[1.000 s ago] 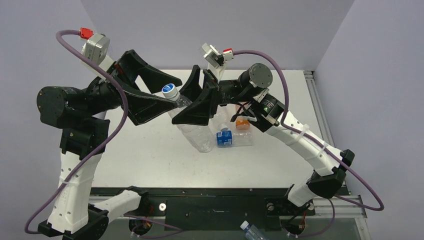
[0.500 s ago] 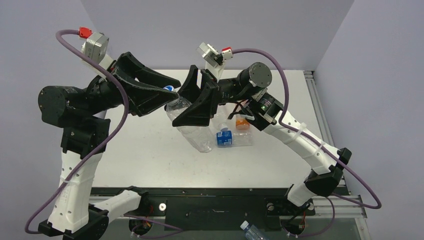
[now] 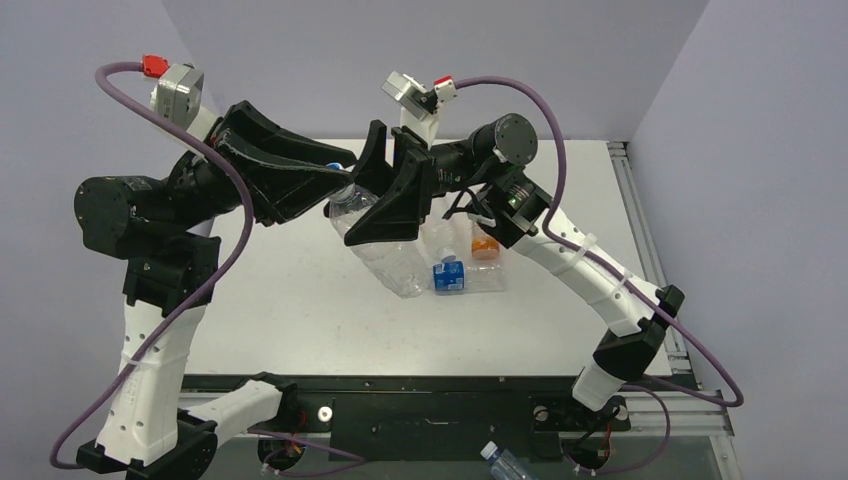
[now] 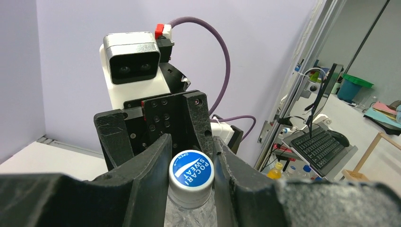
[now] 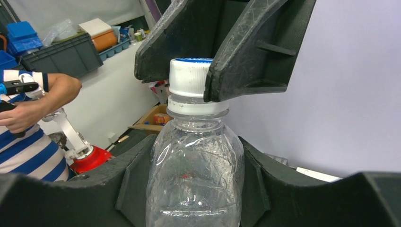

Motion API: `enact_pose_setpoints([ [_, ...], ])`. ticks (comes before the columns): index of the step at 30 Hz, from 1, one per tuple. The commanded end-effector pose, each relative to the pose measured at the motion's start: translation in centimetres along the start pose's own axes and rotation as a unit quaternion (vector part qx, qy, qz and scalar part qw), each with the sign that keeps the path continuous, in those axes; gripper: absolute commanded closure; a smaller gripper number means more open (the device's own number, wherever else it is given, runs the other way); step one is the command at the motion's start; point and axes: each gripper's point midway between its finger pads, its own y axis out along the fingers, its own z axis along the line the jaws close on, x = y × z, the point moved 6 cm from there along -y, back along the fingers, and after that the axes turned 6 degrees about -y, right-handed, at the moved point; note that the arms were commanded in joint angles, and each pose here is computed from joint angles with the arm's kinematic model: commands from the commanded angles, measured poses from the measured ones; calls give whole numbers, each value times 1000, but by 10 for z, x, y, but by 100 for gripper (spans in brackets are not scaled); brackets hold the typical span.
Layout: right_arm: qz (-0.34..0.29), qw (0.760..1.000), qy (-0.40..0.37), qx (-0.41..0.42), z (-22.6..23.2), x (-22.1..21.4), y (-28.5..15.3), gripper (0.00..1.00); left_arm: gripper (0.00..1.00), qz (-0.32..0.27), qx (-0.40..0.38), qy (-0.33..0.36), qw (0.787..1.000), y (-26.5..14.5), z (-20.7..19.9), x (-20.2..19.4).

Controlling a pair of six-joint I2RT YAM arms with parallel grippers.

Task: Unscrew the bottle caps
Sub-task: Unscrew the bottle cap from the plastic bottle.

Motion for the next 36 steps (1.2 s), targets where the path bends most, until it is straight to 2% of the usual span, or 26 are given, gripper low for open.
enact_pose_setpoints([
  [1, -30, 993, -59, -97, -17, 25, -5, 100, 100, 45, -14, -16, 999, -4, -1, -14],
  [8, 32, 966, -100, -237, -34, 15, -21, 100, 100, 12, 25, -7, 1000, -4, 13, -8],
  [12, 73, 932, -135, -328, -40, 1, -24, 100, 100, 4, 44, -4, 999, -5, 21, -8],
  [13, 85, 913, -148, -370, -45, -1, -30, 100, 100, 3, 46, -3, 999, -5, 22, -8],
  [14, 92, 908, -153, -379, -43, -5, -25, 100, 100, 0, 49, -2, 999, -5, 23, -7],
  [16, 98, 870, -175, -450, -46, -6, -29, 100, 100, -6, 59, 3, 998, -6, 27, -6],
  [26, 115, 740, -241, -617, -32, -11, -38, 100, 100, -34, 170, 27, 984, -13, 57, -2],
  [31, 121, 700, -259, -655, -27, -19, -32, 100, 100, -47, 202, 36, 978, -16, 67, -1],
  [33, 122, 672, -267, -680, -26, -18, -32, 100, 100, -50, 210, 37, 976, -17, 70, -1],
  [34, 128, 665, -270, -684, -29, -20, -30, 100, 100, -50, 211, 38, 975, -17, 71, -1],
  [36, 125, 668, -267, -683, -28, -18, -27, 100, 100, -50, 211, 39, 976, -17, 72, -1],
])
